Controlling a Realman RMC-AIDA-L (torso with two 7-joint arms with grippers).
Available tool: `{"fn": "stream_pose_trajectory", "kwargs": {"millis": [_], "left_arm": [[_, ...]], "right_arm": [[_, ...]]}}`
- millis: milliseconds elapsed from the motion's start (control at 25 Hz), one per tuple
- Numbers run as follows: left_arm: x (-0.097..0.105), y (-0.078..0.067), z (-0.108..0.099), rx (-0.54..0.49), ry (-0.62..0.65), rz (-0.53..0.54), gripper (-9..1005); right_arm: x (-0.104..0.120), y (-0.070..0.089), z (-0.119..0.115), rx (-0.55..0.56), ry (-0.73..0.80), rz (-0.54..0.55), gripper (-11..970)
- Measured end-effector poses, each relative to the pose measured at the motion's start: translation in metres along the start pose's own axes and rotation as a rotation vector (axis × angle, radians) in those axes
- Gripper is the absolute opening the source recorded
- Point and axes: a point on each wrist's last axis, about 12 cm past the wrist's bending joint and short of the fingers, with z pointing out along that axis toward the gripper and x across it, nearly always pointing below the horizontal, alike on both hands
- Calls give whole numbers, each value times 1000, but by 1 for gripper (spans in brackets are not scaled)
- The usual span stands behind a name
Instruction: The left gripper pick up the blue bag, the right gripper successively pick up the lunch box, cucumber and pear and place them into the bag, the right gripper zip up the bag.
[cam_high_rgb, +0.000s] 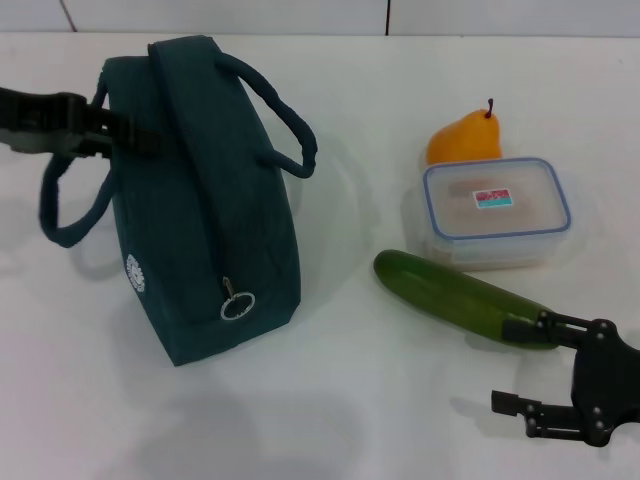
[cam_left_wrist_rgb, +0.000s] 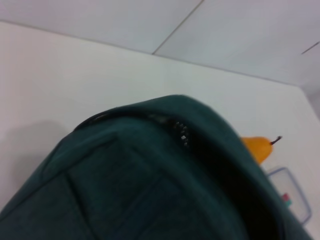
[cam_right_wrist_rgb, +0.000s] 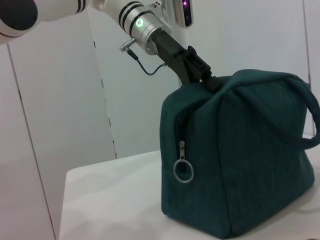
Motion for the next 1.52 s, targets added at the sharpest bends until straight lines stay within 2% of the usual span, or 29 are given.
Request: {"fn": "stream_pose_trajectory", "kwargs": {"millis": [120,600,760,880,1080,1240,1400,1520], "left_arm": [[-2,-3,0,29,-19,14,666],[-3,-5,2,28,-3,23,194],[-4,-5,0,27,-9,23,36],[-4,-6,-1,39,-16,24,36],[-4,-11,-2,90,-28,22,37],[-4,-14,-3,123,-28,27,38],[-5,-15,-3,127,-28,31,38],[-6,-16,-3,129,-29,34,39]], "right_arm": [[0,0,1,0,-3,1,702],[0,1,2,1,-9,3,695],[-4,0,-1,52,-77,21,692],[-7,0,-9,146,-211,91,690],[-5,-3,-25,356,-514,386,687],[1,-2,-33,431,-676,627,685],[14,-2,-36,498,-777,871,682],[24,-6,-36,538,-793,1034,680]]}}
